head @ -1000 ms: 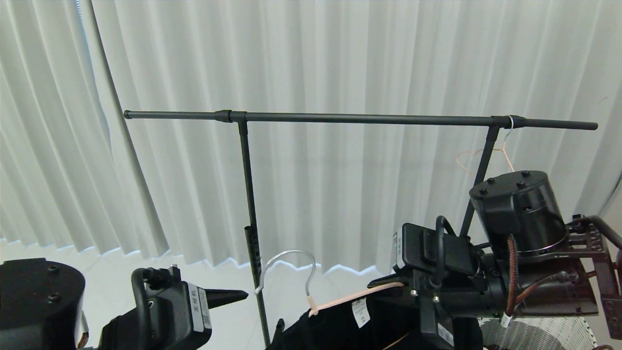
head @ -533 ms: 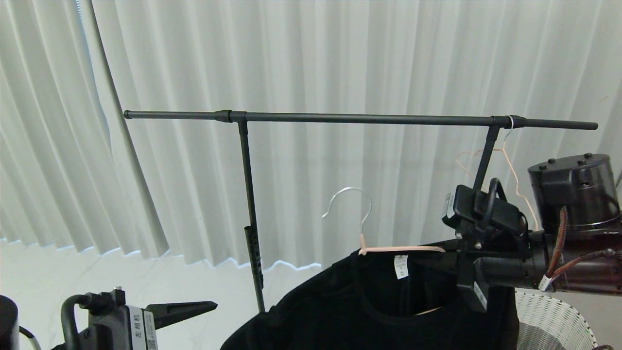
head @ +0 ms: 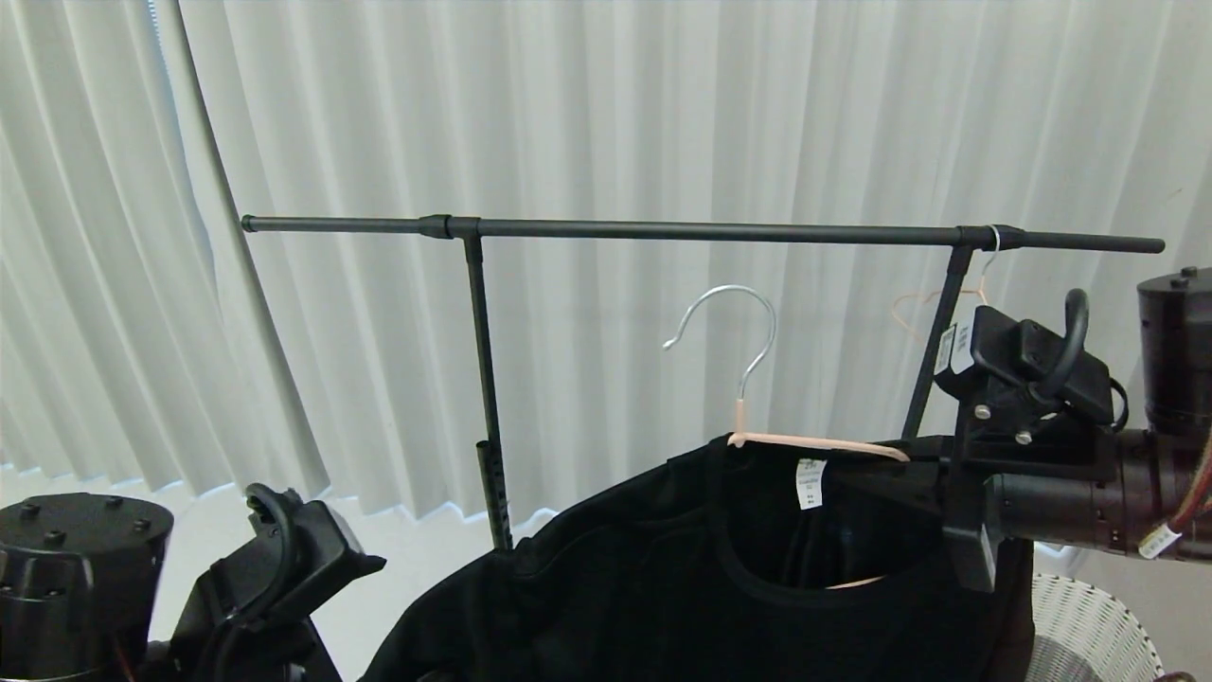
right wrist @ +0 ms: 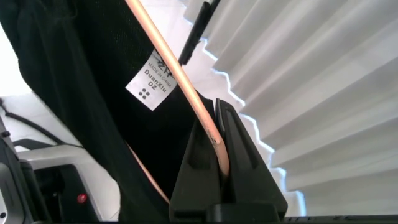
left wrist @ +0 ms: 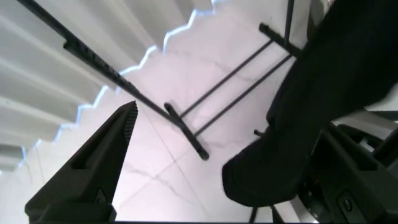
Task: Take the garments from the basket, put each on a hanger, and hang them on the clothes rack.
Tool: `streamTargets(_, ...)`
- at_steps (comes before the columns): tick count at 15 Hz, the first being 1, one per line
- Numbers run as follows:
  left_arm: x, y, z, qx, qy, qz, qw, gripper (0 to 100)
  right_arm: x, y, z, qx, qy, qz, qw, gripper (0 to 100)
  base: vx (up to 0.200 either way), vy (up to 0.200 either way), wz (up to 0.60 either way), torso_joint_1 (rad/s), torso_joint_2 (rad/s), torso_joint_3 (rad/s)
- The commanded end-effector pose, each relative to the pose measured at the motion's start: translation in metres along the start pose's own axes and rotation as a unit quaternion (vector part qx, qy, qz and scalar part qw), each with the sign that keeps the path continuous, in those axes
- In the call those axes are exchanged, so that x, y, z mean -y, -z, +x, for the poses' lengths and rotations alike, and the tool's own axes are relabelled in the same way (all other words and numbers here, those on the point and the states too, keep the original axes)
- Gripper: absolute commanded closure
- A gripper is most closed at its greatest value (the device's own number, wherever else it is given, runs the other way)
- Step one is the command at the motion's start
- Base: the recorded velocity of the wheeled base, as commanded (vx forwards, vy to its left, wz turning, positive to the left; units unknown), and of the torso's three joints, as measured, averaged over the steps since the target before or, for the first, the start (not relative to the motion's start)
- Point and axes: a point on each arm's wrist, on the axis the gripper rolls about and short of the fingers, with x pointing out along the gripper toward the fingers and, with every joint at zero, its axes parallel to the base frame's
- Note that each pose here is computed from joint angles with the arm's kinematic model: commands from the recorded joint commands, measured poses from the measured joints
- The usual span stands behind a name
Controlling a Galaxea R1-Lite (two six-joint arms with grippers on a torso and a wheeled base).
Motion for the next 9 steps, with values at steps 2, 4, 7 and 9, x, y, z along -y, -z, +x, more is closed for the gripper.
streamTargets(2, -0.003, 0.002, 0.010, -0.025, 0.004, -0.006, 0.9997, 100, 0.000, -0.001, -0.004, 0.005, 0.004, 0.000, 1.0000, 100, 0.000, 0.000, 0.00, 0.000, 0.00, 0.000)
streamTargets(4, -0.013, 0.004, 0.008, -0.028, -0.024, -0.028, 0.9989, 100, 0.002, 0.001, -0.004, 0.000, 0.010, 0.012, 0.9999, 100, 0.000, 0.000, 0.00, 0.000, 0.00, 0.000)
streamTargets(7, -0.041, 0.004, -0.001, -0.022, -0.096, -0.069, 0.9927, 100, 0.008, 0.003, -0.005, -0.004, 0.027, 0.042, 0.9988, 100, 0.000, 0.000, 0.00, 0.000, 0.00, 0.000)
streamTargets(9, -0.051, 0.010, -0.006, -0.031, -0.125, -0.091, 0.9876, 100, 0.010, 0.004, -0.006, -0.004, 0.033, 0.060, 0.9976, 100, 0.000, 0.000, 0.00, 0.000, 0.00, 0.000)
